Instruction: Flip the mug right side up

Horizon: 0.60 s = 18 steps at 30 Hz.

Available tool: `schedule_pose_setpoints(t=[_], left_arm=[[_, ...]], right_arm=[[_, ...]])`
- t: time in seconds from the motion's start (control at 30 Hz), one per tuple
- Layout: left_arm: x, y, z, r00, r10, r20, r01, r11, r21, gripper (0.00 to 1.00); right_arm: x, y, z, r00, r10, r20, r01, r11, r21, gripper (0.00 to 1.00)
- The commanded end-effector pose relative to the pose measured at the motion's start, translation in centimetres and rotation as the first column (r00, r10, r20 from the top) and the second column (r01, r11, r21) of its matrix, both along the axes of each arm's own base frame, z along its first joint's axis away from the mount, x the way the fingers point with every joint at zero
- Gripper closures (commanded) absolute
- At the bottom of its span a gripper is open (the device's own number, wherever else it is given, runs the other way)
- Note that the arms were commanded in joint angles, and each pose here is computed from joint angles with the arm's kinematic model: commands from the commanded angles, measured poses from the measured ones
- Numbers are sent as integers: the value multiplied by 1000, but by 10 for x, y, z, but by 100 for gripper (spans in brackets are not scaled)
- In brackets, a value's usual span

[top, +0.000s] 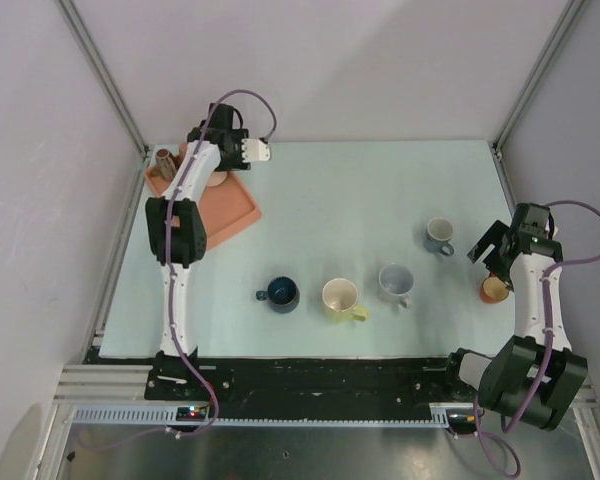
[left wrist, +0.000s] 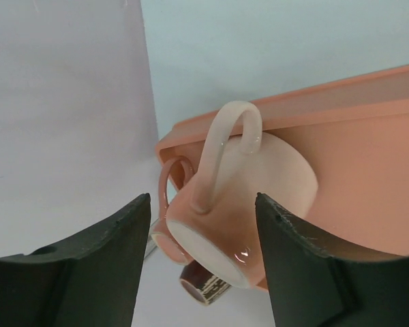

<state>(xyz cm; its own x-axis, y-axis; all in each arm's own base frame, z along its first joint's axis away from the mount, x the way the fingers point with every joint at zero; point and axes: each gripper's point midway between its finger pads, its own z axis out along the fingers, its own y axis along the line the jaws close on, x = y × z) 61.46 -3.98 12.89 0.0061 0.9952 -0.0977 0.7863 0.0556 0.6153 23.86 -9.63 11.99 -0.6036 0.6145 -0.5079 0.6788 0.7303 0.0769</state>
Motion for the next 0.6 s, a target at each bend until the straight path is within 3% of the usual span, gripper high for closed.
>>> schedule_pose_setpoints(t=[0.0,0.37,0.5,0.57], left_arm=[[21,7,0,997,-28,68,19,991,131,34],[33,2,-26,995,-57,85,46,991,127,36],[35,3,-35,994,-79,75,66,986,156,44],[32,6,-40,995,-79,60,68,981,179,52]], right_arm=[[10,2,18,999,32,36,-32,999,-4,1],[12,9,27,997,60,51,-61,998,16,1],[14,11,32,996,72,57,-73,997,20,1],[15,13,34,995,79,61,-81,997,22,0]])
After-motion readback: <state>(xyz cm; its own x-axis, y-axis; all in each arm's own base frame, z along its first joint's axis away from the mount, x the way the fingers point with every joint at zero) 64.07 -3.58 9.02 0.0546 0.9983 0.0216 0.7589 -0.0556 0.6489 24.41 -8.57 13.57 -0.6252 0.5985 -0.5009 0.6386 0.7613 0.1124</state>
